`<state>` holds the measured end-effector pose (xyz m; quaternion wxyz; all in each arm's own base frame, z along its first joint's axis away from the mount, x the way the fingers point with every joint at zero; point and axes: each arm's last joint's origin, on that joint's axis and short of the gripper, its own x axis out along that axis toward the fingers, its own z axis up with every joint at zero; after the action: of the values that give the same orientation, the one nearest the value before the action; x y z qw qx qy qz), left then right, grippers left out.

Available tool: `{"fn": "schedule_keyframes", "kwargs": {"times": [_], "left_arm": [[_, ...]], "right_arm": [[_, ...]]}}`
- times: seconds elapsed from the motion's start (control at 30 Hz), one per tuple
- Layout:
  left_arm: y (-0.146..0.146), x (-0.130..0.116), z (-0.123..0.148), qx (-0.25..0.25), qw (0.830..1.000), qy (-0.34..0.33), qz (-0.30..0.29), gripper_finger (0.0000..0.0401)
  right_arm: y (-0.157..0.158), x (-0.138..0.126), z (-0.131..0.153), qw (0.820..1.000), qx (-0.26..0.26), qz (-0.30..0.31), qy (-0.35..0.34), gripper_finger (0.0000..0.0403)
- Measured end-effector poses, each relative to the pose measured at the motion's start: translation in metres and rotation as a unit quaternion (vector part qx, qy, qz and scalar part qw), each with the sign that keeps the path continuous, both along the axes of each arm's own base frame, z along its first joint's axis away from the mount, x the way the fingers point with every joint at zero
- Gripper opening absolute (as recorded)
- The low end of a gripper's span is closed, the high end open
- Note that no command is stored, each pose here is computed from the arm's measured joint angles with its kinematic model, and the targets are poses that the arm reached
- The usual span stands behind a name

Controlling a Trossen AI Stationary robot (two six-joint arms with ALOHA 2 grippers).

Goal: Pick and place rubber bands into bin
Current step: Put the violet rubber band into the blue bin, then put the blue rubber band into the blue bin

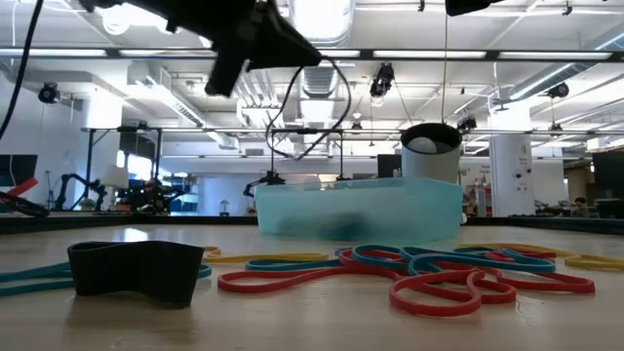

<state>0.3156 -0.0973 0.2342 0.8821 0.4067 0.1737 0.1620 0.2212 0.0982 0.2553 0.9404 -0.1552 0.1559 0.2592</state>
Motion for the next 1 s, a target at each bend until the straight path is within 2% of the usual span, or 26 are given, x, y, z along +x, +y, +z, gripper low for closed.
{"fn": "schedule_keyframes", "kwargs": {"times": [0.17, 0.3, 0.5, 0.63, 0.8, 1.0], "left_arm": [[0.034, 0.013, 0.011, 0.003, 0.999, -0.008, 0.045, 0.0], [0.069, 0.021, 0.015, -0.014, 0.999, -0.013, 0.049, 0.0], [0.121, 0.024, 0.012, -0.08, 0.995, -0.02, 0.057, 0.0], [0.147, 0.02, 0.005, -0.15, 0.987, -0.01, 0.06, 0.0], [0.16, 0.017, -0.001, -0.228, 0.972, -0.001, 0.053, 0.0], [0.161, 0.017, -0.002, -0.238, 0.97, -0.003, 0.051, 0.0037]], "right_arm": [[0.0, -0.001, -0.002, 1.0, -0.004, 0.0, 0.009, 0.0076], [0.0, -0.001, -0.002, 1.0, -0.005, 0.0, 0.012, 0.0073], [0.0, -0.001, -0.003, 1.0, 0.001, -0.004, 0.019, 0.0076], [-0.001, -0.002, -0.005, 1.0, 0.001, -0.005, 0.03, 0.0081], [-0.001, -0.002, -0.005, 0.999, 0.003, -0.007, 0.031, 0.0085], [-0.001, -0.002, -0.005, 0.999, 0.004, -0.007, 0.031, 0.0084]]}}
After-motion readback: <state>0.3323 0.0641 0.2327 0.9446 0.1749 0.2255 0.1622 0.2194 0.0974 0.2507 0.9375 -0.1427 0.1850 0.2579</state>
